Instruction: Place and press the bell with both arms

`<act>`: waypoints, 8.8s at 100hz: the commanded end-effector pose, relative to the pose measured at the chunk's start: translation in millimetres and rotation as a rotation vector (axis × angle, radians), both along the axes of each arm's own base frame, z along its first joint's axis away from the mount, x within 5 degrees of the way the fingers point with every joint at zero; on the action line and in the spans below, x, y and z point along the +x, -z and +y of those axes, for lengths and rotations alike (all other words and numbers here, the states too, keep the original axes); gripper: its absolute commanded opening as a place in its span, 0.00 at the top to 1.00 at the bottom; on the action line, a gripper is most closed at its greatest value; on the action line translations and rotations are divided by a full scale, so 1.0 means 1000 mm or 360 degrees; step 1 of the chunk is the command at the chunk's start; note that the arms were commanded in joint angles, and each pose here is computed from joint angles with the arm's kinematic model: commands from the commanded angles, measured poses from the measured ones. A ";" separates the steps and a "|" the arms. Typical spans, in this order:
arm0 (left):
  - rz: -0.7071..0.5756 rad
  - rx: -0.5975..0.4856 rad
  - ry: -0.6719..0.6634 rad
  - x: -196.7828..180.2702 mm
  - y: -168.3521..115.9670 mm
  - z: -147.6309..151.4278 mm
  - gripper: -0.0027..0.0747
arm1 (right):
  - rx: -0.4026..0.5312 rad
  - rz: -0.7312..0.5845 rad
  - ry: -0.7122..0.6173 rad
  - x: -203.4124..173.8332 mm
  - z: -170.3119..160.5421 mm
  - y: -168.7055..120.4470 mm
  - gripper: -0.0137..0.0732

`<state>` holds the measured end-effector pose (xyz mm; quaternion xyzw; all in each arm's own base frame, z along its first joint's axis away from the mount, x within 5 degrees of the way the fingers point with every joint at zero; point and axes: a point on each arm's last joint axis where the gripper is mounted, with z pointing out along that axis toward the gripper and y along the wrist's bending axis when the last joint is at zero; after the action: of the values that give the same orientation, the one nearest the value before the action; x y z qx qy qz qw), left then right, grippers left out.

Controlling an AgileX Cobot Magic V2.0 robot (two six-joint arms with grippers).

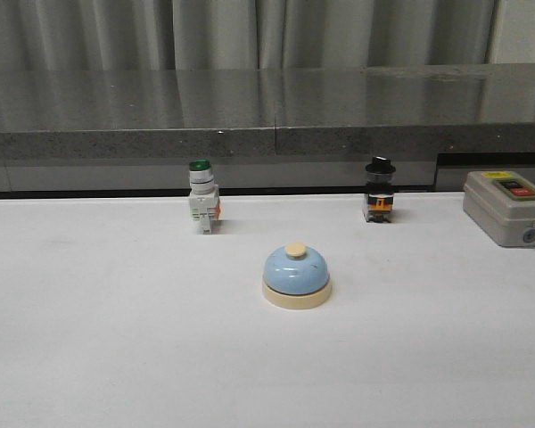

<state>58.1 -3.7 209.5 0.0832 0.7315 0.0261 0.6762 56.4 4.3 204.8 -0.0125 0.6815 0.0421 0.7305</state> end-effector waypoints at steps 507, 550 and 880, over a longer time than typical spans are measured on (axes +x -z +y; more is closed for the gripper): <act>-0.0313 -0.0055 0.0028 -0.003 0.006 -0.001 0.99 | -0.0290 0.1804 -0.0676 0.285 0.207 -0.017 0.91; -0.0313 -0.0055 0.0028 -0.003 0.006 -0.001 0.99 | -0.0174 0.1509 -0.0581 0.276 0.160 -0.096 0.91; -0.0313 -0.0055 0.0028 -0.003 0.006 -0.001 0.99 | -0.0014 -0.0047 -0.0004 -0.002 0.000 -0.006 0.91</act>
<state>55.9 -4.5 209.4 0.0797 0.6848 0.0230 0.7240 56.5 4.7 197.0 -0.0124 0.7123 0.0465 0.7002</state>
